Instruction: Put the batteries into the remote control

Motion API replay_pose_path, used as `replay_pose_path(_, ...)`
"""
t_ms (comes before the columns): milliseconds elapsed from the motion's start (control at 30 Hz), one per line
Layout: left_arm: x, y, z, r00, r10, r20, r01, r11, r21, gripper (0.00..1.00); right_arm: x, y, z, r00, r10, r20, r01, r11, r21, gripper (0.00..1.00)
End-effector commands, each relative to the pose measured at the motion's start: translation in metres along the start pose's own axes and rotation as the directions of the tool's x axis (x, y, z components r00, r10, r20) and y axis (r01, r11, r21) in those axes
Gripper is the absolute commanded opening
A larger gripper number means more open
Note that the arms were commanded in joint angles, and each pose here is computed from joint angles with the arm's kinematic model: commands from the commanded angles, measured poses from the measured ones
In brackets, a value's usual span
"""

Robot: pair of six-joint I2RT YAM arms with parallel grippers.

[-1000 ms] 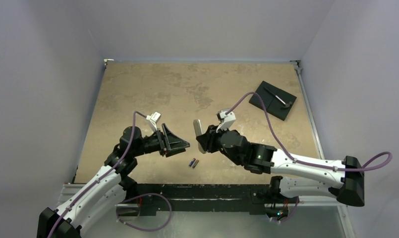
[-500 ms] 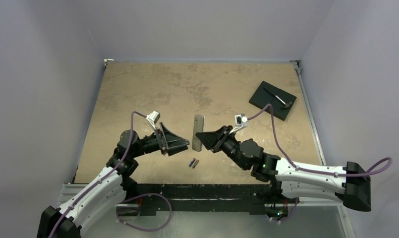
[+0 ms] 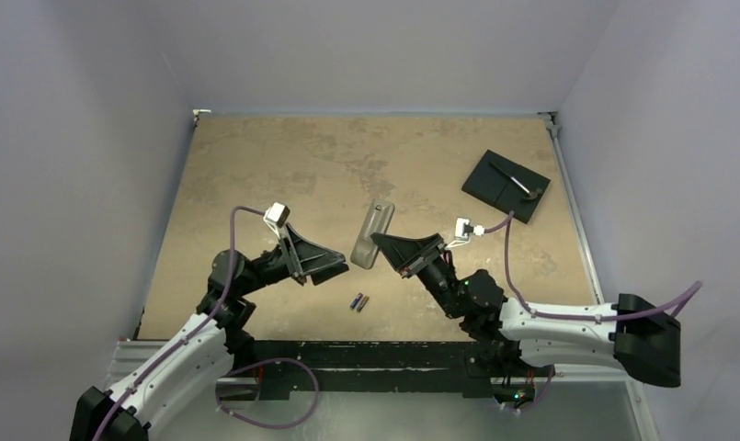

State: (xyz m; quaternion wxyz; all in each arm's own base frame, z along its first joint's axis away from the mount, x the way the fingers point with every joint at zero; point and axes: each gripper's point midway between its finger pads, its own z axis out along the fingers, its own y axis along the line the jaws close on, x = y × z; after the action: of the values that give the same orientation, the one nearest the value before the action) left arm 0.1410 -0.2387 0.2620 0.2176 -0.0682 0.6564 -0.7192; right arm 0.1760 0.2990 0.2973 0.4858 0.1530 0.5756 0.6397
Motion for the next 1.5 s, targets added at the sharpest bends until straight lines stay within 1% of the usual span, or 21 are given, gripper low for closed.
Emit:
replay_pose_path(0, -0.006, -0.024, -0.001, 0.998, 0.05, 0.038, -0.054, 0.993, 0.106, 0.93, -0.032, 0.041, 0.002, 0.974, 0.188, 0.127, -0.163, 0.969, -0.187, 0.0)
replay_pose_path(167, -0.007, -0.033, -0.002, 0.998, 0.039, 0.044, -0.046, 0.986, 0.162, 0.93, -0.028, 0.05, 0.01, 0.962, 0.236, 0.137, -0.195, 0.945, -0.261, 0.0)
replay_pose_path(267, -0.006, -0.037, -0.002, 0.999, 0.03, 0.04, -0.037, 0.983, 0.18, 0.92, -0.023, 0.056, 0.012, 0.957, 0.264, 0.12, -0.217, 0.926, -0.31, 0.0)
replay_pose_path(467, -0.004, -0.043, -0.004, 0.999, 0.035, 0.032, -0.041, 0.976, 0.213, 0.82, -0.013, 0.059, 0.016, 0.955, 0.281, 0.092, -0.234, 0.908, -0.349, 0.0)
replay_pose_path(600, -0.003, -0.047, -0.005, 0.999, 0.029, 0.023, -0.033, 0.971, 0.238, 0.74, -0.005, 0.064, 0.017, 0.951, 0.307, 0.048, -0.266, 0.884, -0.384, 0.0)
replay_pose_path(833, 0.0, -0.053, -0.009, 1.0, 0.023, 0.015, -0.026, 0.958, 0.285, 0.53, -0.002, 0.061, 0.018, 0.944, 0.328, 0.042, -0.287, 0.876, -0.389, 0.0)
replay_pose_path(1033, 0.001, -0.058, -0.011, 1.0, 0.026, 0.013, -0.029, 0.949, 0.313, 0.28, 0.001, 0.058, 0.018, 0.942, 0.334, 0.033, -0.297, 0.875, -0.382, 0.0)
replay_pose_path(1067, 0.001, -0.059, -0.011, 1.0, 0.026, 0.012, -0.028, 0.948, 0.316, 0.22, 0.001, 0.058, 0.018, 0.942, 0.335, 0.031, -0.298, 0.875, -0.382, 0.0)
replay_pose_path(1133, 0.001, -0.059, -0.011, 1.0, 0.025, 0.013, -0.028, 0.948, 0.317, 0.01, 0.002, 0.057, 0.018, 0.942, 0.336, 0.028, -0.3, 0.875, -0.381, 0.0)
replay_pose_path(1267, 0.001, -0.058, -0.013, 1.0, 0.023, 0.021, -0.029, 0.946, 0.323, 0.0, 0.005, 0.053, 0.017, 0.941, 0.339, 0.014, -0.31, 0.876, -0.369, 0.0)
replay_pose_path(1300, 0.001, -0.058, -0.013, 0.999, 0.024, 0.02, -0.03, 0.945, 0.324, 0.0, 0.006, 0.051, 0.016, 0.941, 0.338, 0.011, -0.311, 0.878, -0.364, 0.02)
replay_pose_path(1333, 0.001, -0.058, -0.013, 0.999, 0.025, 0.021, -0.03, 0.945, 0.325, 0.0, 0.008, 0.049, 0.016, 0.94, 0.342, 0.005, -0.317, 0.879, -0.357, 0.07)
replay_pose_path(1467, 0.001, -0.058, -0.013, 0.999, 0.028, 0.025, -0.034, 0.944, 0.329, 0.0, 0.011, 0.045, 0.011, 0.941, 0.337, -0.015, -0.321, 0.881, -0.347, 0.33)
